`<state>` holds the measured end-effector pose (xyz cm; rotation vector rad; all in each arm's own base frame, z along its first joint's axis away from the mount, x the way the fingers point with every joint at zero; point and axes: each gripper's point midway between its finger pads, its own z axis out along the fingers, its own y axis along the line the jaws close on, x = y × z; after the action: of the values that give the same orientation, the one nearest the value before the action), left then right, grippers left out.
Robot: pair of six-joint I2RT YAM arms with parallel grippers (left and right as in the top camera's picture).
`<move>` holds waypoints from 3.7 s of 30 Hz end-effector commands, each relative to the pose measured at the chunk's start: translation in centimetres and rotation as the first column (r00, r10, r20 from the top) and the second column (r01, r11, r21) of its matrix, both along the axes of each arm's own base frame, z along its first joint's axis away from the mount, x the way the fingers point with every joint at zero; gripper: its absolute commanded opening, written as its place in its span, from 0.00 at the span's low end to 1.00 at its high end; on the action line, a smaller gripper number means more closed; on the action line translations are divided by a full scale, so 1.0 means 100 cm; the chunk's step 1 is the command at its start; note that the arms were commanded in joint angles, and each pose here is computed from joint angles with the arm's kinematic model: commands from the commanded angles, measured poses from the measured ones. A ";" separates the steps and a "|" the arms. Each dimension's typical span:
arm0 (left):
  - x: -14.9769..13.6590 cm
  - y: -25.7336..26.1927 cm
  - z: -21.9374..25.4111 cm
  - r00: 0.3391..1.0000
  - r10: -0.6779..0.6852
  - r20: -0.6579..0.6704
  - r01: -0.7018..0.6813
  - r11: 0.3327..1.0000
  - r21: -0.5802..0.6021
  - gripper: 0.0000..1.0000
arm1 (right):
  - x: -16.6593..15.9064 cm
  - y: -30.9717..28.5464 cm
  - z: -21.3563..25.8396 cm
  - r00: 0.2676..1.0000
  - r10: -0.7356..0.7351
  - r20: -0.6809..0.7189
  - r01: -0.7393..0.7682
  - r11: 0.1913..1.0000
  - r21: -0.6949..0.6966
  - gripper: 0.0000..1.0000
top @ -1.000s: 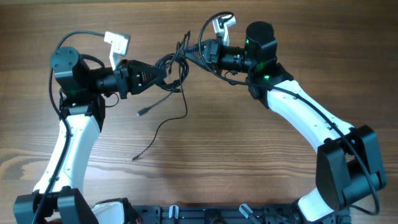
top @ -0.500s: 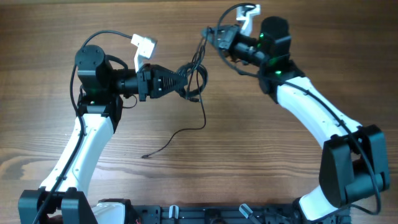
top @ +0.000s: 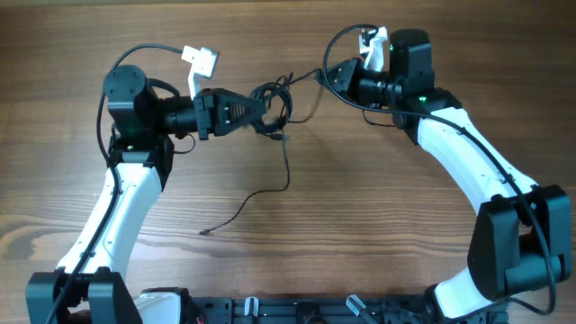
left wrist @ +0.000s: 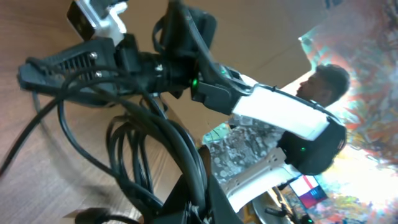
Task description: Untangle cables
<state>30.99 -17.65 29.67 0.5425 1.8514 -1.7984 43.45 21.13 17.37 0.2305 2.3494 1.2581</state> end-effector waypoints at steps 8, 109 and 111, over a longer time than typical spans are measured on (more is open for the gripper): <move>-0.011 0.016 0.014 0.996 -0.043 0.078 0.043 0.999 0.002 0.05 | -0.045 0.015 0.033 0.911 0.373 0.174 -0.399 0.905 0.151 0.89; -0.014 0.012 0.009 0.997 -0.057 0.046 0.057 0.998 0.000 0.04 | 0.043 -0.154 -0.069 0.889 -0.444 0.114 0.437 0.749 -0.497 0.07; -0.014 0.012 0.009 0.997 -0.057 0.046 0.057 0.998 0.000 0.04 | 0.038 -0.163 -0.075 0.879 -0.467 0.096 0.442 0.724 -0.530 0.07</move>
<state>31.45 -16.95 28.59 0.4858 1.8879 -1.8184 47.28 10.37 12.99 0.4939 2.3453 0.6158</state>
